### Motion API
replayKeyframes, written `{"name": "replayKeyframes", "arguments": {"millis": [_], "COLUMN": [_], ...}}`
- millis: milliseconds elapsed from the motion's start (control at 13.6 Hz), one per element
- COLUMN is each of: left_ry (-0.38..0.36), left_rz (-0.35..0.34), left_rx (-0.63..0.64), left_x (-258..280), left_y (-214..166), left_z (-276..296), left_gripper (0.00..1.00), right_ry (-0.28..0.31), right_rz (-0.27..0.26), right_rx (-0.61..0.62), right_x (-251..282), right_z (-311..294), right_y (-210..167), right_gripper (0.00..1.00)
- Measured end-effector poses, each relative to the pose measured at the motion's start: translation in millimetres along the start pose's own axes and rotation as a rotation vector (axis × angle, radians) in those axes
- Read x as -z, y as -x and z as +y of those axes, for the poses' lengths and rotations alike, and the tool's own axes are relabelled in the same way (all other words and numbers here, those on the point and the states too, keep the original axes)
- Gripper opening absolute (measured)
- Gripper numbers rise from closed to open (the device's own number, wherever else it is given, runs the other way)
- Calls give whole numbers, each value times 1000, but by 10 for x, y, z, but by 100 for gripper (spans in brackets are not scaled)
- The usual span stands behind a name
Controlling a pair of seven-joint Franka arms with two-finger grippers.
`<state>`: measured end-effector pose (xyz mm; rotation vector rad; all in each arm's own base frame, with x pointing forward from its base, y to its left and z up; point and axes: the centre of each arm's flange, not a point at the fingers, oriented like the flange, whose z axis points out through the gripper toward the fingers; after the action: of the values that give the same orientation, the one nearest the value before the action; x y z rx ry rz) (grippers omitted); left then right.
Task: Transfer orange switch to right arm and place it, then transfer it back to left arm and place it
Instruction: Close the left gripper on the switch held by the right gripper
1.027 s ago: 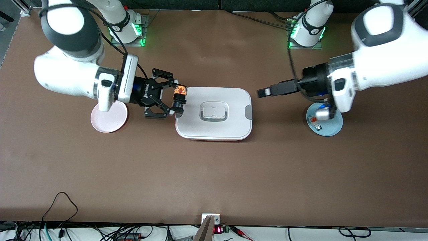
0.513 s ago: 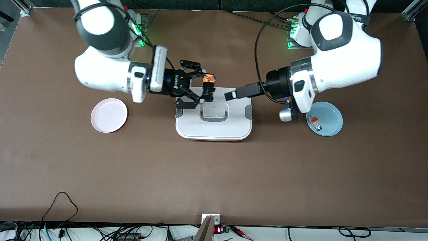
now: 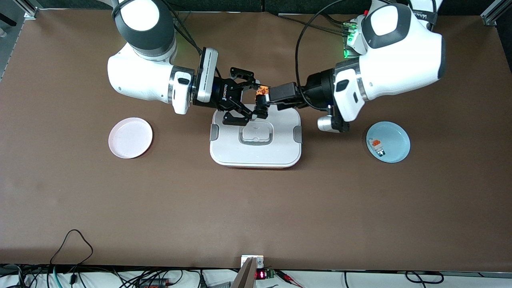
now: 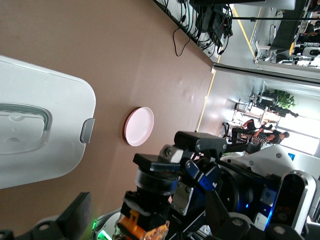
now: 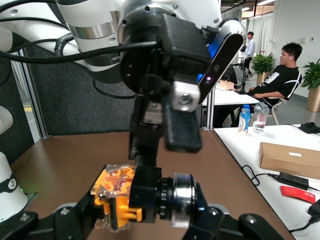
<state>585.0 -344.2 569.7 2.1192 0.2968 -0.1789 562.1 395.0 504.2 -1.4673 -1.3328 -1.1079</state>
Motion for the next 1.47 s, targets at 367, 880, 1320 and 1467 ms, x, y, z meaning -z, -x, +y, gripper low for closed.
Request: {"name": "replayKeyframes", "arguments": {"millis": [367, 880, 1320, 1467], "left_ry": [-8, -12, -15, -15], "left_rz": [-23, -28, -26, -26], "left_rx": [-5, -3, -22, -24], "left_x": [-120, -146, -146, -146], "left_y": [81, 84, 83, 83], "left_z": [-1, -25, -27, -27], "left_gripper": [97, 65, 48, 47], "right_ry": [10, 16, 16, 16], "right_rz": [-2, -4, -3, -3], "right_rx": [1, 3, 1, 1], "right_x": [8, 10, 8, 8], "right_z": [9, 13, 11, 11], "right_y": [2, 3, 1, 1], "right_gripper": [73, 73, 73, 73]}}
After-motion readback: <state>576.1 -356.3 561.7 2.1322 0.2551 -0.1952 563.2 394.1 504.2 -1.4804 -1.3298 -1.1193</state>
